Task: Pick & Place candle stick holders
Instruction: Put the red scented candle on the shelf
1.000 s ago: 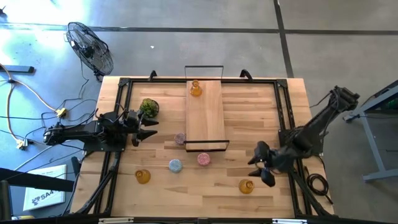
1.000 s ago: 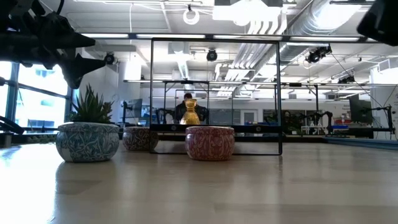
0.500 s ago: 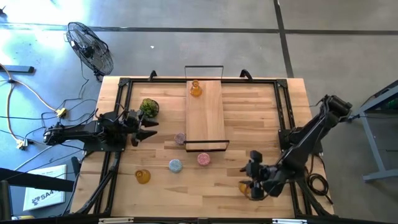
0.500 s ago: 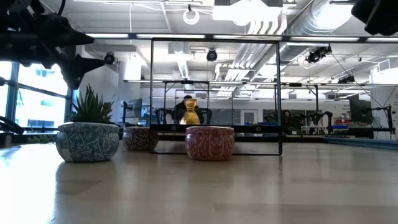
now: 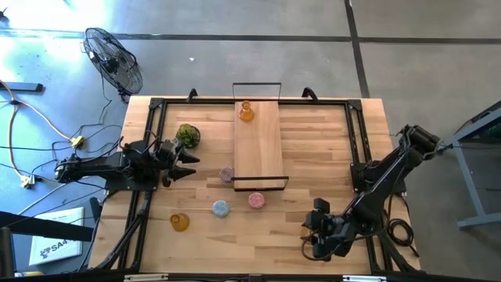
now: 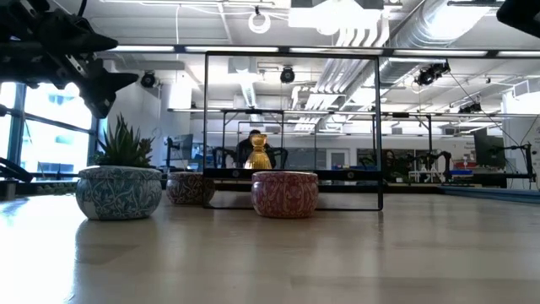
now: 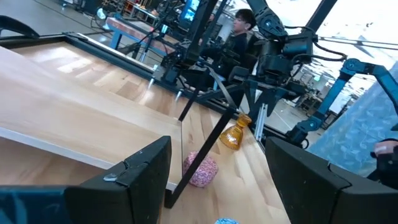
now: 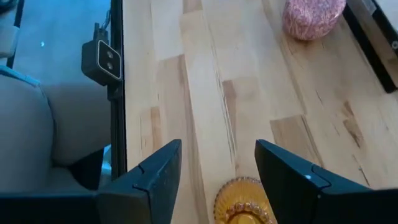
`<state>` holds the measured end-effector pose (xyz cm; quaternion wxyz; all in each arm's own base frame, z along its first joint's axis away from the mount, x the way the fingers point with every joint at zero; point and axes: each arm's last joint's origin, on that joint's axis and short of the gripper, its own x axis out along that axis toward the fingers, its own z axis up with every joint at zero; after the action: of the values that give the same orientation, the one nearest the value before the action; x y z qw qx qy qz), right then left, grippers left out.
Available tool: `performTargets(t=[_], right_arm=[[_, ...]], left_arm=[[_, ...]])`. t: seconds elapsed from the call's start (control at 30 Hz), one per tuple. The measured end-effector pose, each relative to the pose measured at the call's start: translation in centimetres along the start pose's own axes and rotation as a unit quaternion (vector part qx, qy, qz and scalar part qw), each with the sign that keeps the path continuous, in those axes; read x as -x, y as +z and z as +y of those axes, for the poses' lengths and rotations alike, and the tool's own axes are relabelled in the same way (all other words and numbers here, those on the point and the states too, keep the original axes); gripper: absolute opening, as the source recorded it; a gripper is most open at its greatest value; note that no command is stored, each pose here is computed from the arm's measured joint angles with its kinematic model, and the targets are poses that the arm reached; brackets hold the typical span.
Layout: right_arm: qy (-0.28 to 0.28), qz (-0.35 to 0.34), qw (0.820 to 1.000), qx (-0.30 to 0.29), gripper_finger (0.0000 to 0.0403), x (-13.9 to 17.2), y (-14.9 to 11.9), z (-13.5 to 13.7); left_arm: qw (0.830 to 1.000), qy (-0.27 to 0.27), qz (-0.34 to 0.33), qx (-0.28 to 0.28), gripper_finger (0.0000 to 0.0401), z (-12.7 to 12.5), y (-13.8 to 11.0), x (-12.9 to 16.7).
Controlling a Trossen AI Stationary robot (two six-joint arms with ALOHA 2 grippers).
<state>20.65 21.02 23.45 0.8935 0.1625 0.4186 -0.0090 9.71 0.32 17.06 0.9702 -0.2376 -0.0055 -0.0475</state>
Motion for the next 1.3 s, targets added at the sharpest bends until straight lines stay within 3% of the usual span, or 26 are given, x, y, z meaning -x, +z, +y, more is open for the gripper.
performTargets(t=[0.3, 0.53, 0.8, 1.03, 1.3], right_arm=[[0.002, -0.061, 0.998, 0.0, 0.02, -1.2, 3.4, -1.2], [0.009, -0.059, 0.998, -0.015, 0.0227, -2.0, 5.3, -2.7], [0.023, -0.069, 0.997, -0.001, 0.0277, -2.1, 6.0, -2.9], [0.027, -0.096, 0.995, 0.022, 0.0283, -2.0, 6.3, -2.5], [0.017, -0.103, 0.994, 0.029, 0.0283, -1.9, 6.3, -2.5]], left_arm=[[1.0, 0.001, 0.0, -0.004, 0.0257, 0.0, 0.0, 0.0], [1.0, 0.001, 0.0, -0.017, 0.0257, 0.0, 0.0, 0.0], [1.0, -0.027, 0.01, -0.01, 0.0257, -0.2, 0.0, 0.0], [0.997, -0.074, 0.028, 0.008, 0.0257, -0.8, -0.2, 0.0], [1.0, -0.025, 0.01, -0.008, 0.0257, -1.4, -0.7, -0.1]])
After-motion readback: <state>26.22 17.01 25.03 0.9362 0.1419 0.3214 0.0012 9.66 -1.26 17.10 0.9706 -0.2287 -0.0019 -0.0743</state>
